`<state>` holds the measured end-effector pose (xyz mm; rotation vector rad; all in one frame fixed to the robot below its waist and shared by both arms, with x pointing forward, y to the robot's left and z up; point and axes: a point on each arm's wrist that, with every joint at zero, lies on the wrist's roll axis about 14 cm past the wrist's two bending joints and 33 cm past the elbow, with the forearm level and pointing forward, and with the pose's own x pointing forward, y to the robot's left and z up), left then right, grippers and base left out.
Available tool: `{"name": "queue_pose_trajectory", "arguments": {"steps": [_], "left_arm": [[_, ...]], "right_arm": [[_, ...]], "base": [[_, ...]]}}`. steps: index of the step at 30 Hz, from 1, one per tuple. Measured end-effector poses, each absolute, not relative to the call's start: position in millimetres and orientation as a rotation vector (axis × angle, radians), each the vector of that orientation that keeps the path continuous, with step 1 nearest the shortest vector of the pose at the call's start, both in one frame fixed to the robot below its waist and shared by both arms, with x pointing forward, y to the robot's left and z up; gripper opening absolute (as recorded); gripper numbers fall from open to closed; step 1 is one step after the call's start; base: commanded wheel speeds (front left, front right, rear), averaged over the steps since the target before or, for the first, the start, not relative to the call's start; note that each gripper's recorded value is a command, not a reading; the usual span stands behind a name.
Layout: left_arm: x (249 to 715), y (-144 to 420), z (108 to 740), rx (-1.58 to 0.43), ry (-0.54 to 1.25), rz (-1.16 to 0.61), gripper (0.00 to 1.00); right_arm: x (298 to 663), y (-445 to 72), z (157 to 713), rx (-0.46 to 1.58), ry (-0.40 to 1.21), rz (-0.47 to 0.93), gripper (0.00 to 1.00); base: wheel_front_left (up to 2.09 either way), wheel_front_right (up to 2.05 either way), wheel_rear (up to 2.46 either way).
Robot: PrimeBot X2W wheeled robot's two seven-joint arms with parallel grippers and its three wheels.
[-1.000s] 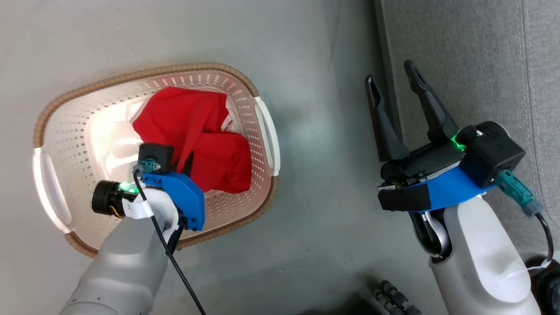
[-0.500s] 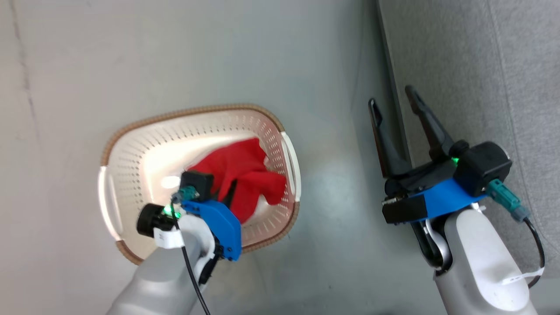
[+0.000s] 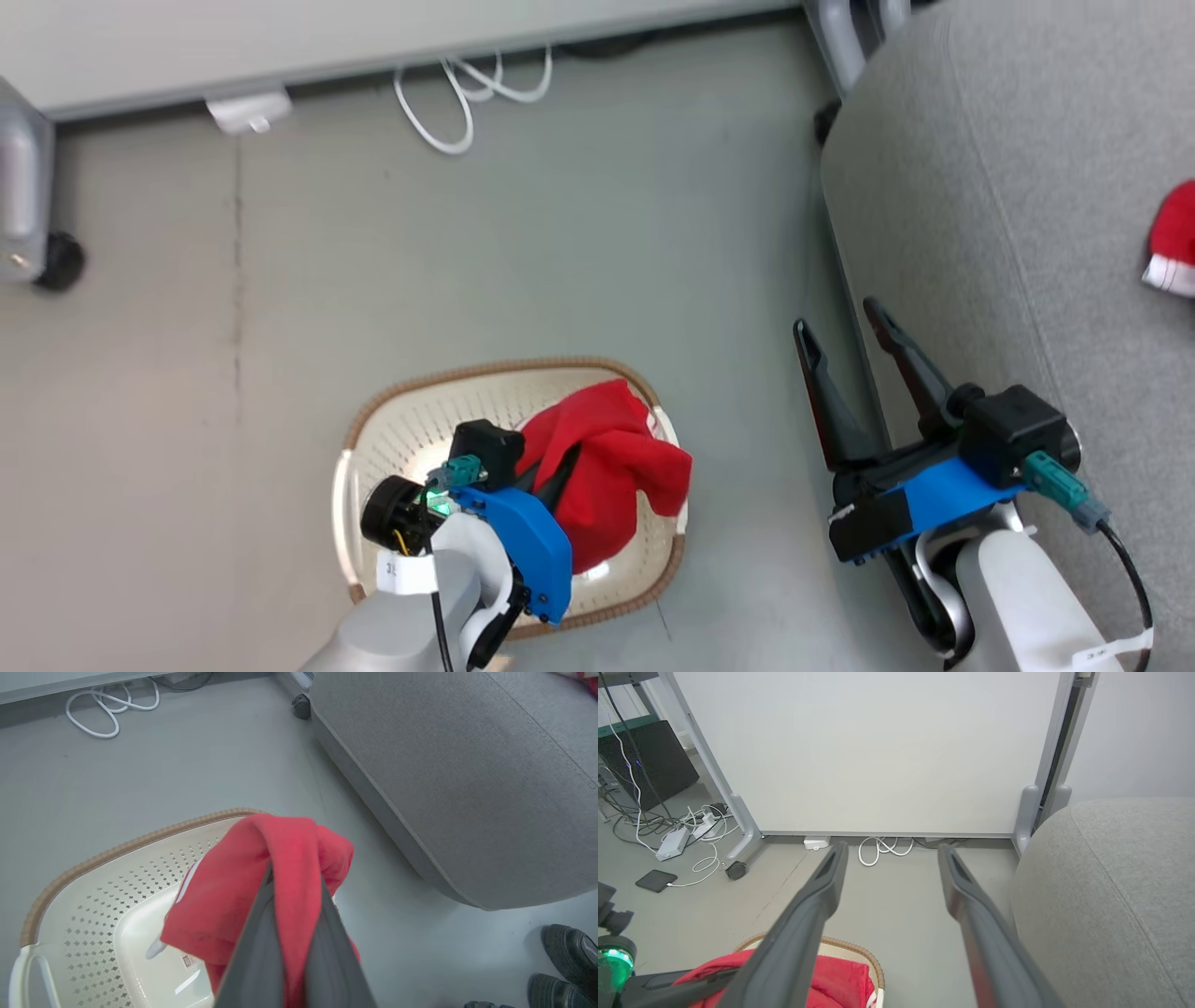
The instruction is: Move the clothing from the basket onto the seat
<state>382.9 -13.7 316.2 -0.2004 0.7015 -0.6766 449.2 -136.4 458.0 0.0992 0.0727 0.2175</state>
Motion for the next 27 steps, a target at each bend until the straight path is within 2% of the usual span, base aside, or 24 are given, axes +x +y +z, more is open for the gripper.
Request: {"name": "queue_pose_trajectory", "arguments": {"steps": [11, 27], "left_arm": [[382, -12, 391, -0.183, 0.496, -0.69, 0.0], [405, -12, 494, -0.141, 0.215, -0.706, 0.0]], "right_arm": [[417, -118, 502, 0.116, -0.004, 0.268, 1.0], [391, -83, 520, 0.131, -0.024, 0.364, 1.0]], "base": [[0.0, 0.0, 0.0], [0.0, 0.0, 0.0]]}}
